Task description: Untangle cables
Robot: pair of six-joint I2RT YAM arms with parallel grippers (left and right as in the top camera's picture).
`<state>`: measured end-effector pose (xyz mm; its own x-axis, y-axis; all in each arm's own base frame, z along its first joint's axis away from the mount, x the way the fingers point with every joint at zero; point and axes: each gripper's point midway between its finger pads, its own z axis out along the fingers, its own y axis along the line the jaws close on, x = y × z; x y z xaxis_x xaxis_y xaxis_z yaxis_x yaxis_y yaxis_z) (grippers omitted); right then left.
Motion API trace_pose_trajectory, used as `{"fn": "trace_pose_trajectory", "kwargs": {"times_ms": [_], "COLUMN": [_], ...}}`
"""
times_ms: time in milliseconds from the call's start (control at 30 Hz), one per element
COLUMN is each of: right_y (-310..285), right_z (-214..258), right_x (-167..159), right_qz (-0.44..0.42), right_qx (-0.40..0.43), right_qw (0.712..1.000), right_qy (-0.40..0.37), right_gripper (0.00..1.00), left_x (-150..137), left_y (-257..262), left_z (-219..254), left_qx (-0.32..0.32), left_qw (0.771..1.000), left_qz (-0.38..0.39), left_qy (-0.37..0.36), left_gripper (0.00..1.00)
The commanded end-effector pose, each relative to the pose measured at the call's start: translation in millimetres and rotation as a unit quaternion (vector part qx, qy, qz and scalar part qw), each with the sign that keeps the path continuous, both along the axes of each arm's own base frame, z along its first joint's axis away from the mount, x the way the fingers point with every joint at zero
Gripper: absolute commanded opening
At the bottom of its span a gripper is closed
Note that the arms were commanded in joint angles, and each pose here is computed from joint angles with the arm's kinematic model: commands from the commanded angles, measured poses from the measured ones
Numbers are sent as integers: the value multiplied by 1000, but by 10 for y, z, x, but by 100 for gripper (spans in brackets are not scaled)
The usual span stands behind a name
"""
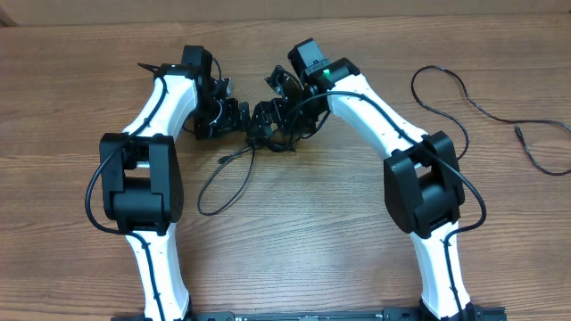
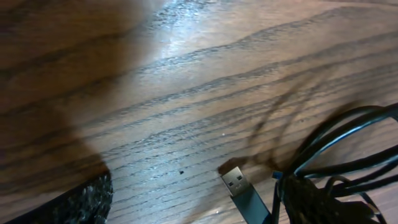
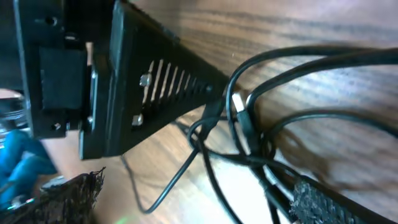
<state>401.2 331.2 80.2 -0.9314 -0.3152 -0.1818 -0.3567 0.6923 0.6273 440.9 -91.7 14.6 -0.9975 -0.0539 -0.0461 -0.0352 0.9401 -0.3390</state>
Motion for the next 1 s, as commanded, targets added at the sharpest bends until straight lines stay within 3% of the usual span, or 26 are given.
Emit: {"fn": "trace_pose_trajectory", "kwargs": {"times_ms": [0, 533, 967], "right_y": [-19, 38, 58], "right_z": [-99, -133, -609], "right_x": [85, 183, 43], "right_qz": [-6, 3, 11], "right_qx": [-41, -40, -33], "right_qw": [998, 996, 996], "right_qy": [-38, -76, -80], "right_gripper": [100, 100, 100], "left_x": [-50, -55, -49], "left_y": [203, 256, 255], "left_z": [-168, -181, -180], "left_qx": [52, 66, 66], "left_qw": [998, 997, 997], "left_qz": [20, 42, 42], "left_qy": [19, 25, 24], "left_gripper": [89, 93, 93]}}
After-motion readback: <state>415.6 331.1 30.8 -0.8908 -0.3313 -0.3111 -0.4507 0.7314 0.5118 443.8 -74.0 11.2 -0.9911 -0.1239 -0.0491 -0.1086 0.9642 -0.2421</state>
